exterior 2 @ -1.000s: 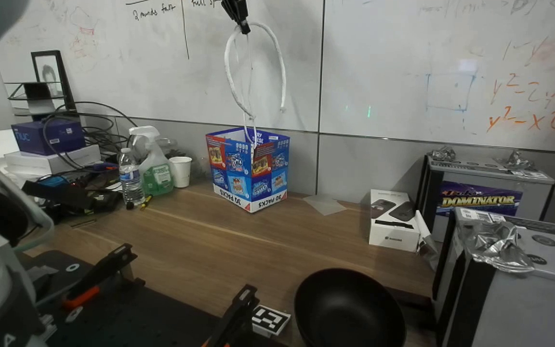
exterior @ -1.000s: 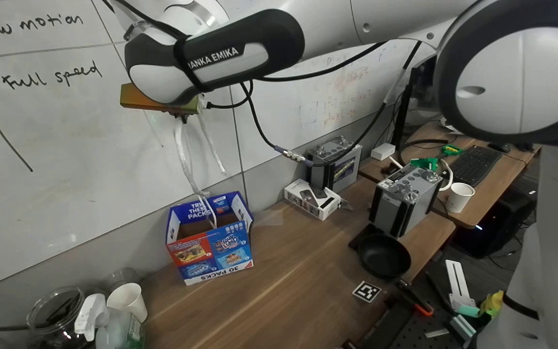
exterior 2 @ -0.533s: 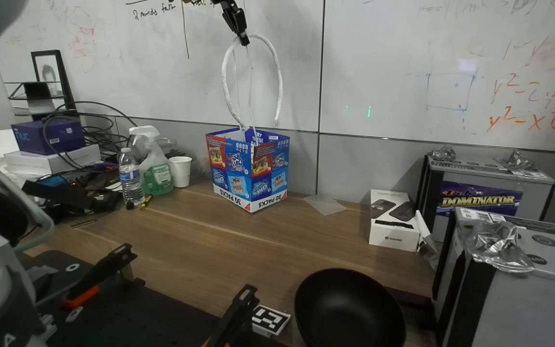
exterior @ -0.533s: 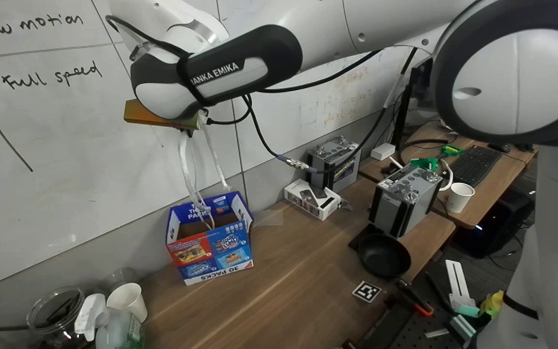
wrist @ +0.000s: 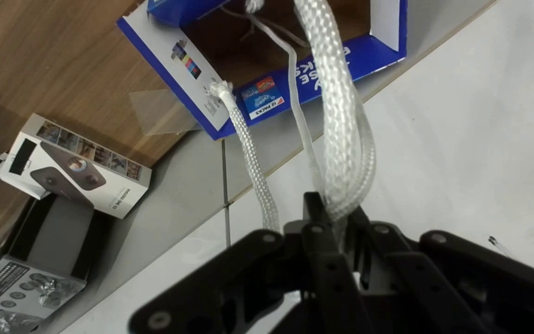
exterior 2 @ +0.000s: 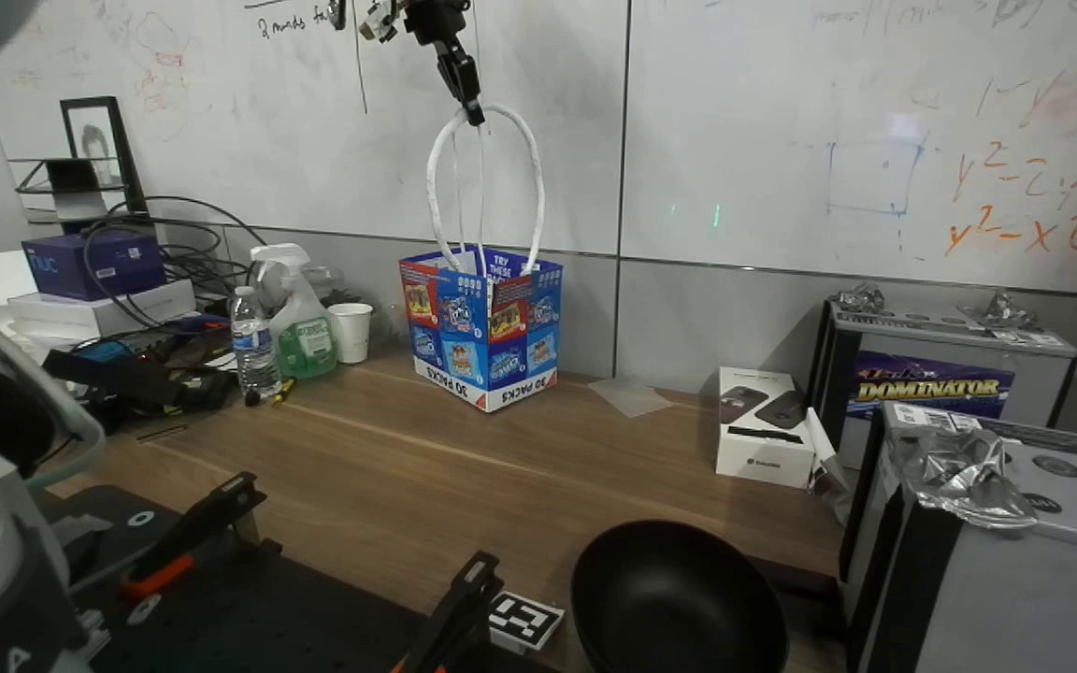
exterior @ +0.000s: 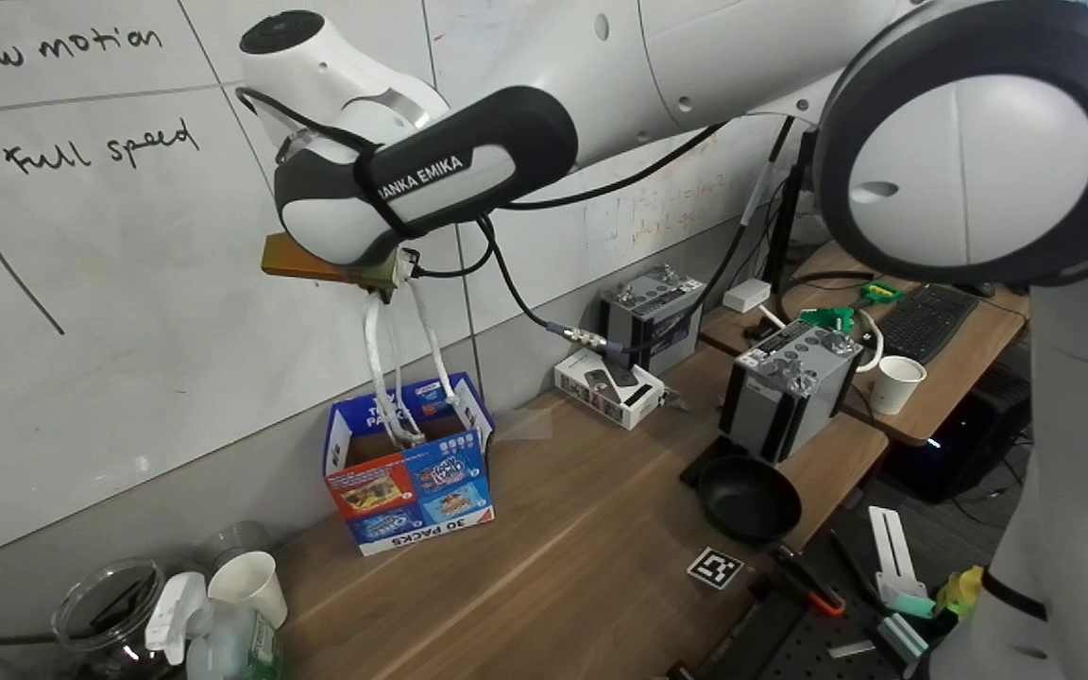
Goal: Put the white rope inside the blue box
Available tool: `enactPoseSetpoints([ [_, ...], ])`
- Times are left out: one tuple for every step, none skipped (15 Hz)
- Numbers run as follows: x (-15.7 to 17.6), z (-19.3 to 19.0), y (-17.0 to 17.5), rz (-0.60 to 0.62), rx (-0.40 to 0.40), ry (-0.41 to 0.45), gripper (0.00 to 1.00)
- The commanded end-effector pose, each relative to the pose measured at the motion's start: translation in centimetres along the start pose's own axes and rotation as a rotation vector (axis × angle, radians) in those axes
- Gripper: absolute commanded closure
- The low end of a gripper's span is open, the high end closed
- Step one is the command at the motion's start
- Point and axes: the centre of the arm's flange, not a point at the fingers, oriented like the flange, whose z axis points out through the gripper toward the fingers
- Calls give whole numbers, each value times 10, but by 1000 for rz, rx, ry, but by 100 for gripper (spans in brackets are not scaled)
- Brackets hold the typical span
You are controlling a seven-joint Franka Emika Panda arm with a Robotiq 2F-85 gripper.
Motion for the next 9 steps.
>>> enactPoseSetpoints([
  [0,6,3,24,16,-34,97],
  [-1,11,2,27,12,-41,97],
  [-2,12,3,29,11,-47,97],
  [-1,14,3,29,9,-52,97],
  [-3,16,3,15,5,-57,97],
  [-4,17,2,23,5,-64,63],
  [-5,18,2,20,4,-68,62],
  [-6,19,2,17,3,-72,56],
  [-7,19,2,16,3,-74,48],
])
